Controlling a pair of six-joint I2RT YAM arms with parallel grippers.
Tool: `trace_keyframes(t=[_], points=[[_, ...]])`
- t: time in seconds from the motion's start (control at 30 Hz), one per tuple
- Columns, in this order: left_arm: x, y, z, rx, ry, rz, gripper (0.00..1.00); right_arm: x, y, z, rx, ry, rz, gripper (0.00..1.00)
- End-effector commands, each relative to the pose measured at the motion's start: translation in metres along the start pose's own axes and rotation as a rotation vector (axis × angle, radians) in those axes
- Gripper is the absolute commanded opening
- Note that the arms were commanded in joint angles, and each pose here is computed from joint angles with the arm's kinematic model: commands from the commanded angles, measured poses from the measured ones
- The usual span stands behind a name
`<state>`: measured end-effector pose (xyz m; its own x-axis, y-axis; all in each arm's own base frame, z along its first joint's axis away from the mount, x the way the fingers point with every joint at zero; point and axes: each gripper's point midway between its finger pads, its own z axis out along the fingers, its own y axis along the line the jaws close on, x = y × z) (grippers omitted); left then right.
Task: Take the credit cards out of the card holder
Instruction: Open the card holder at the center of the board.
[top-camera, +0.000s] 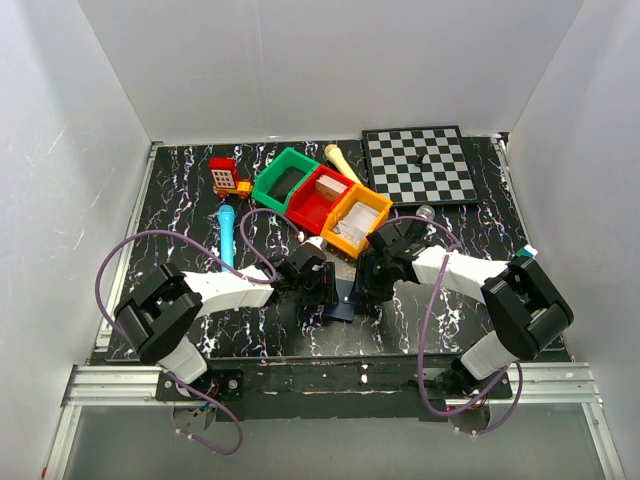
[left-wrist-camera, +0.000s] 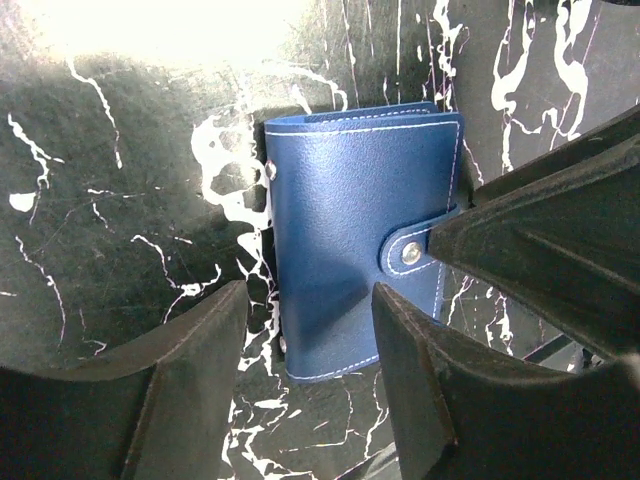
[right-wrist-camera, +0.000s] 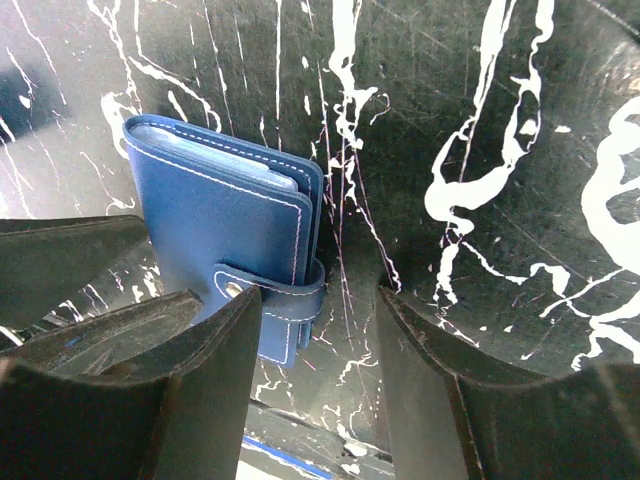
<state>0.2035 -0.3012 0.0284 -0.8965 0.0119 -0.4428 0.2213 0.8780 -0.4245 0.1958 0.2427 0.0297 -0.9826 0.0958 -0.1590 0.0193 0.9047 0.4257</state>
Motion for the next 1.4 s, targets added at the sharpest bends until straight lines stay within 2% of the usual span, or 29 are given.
trace_keyframes(t=[0.0,0.23,0.67,0.9,1.13,1.37], points=[[0.021,0.013,0.008,-0.041,0.084,-0.009,0.51,-0.001,0.011,0.002,-0.059,-0.001,0.020,0.57],[0.031,0.024,0.009,-0.076,0.106,-0.025,0.41,0.001,0.005,-0.002,-0.059,-0.003,0.054,0.57],[0.038,0.028,0.010,-0.068,0.110,-0.037,0.35,0.029,0.000,-0.002,-0.127,0.045,0.116,0.56],[0.041,0.028,0.011,-0.064,0.123,-0.039,0.31,0.036,0.004,0.009,-0.127,0.103,0.114,0.47],[0.044,0.027,0.012,-0.058,0.131,-0.032,0.24,0.035,0.006,0.010,-0.132,0.106,0.114,0.36],[0.048,0.024,0.016,-0.054,0.150,-0.012,0.21,0.034,0.011,0.009,-0.159,0.100,0.100,0.20]])
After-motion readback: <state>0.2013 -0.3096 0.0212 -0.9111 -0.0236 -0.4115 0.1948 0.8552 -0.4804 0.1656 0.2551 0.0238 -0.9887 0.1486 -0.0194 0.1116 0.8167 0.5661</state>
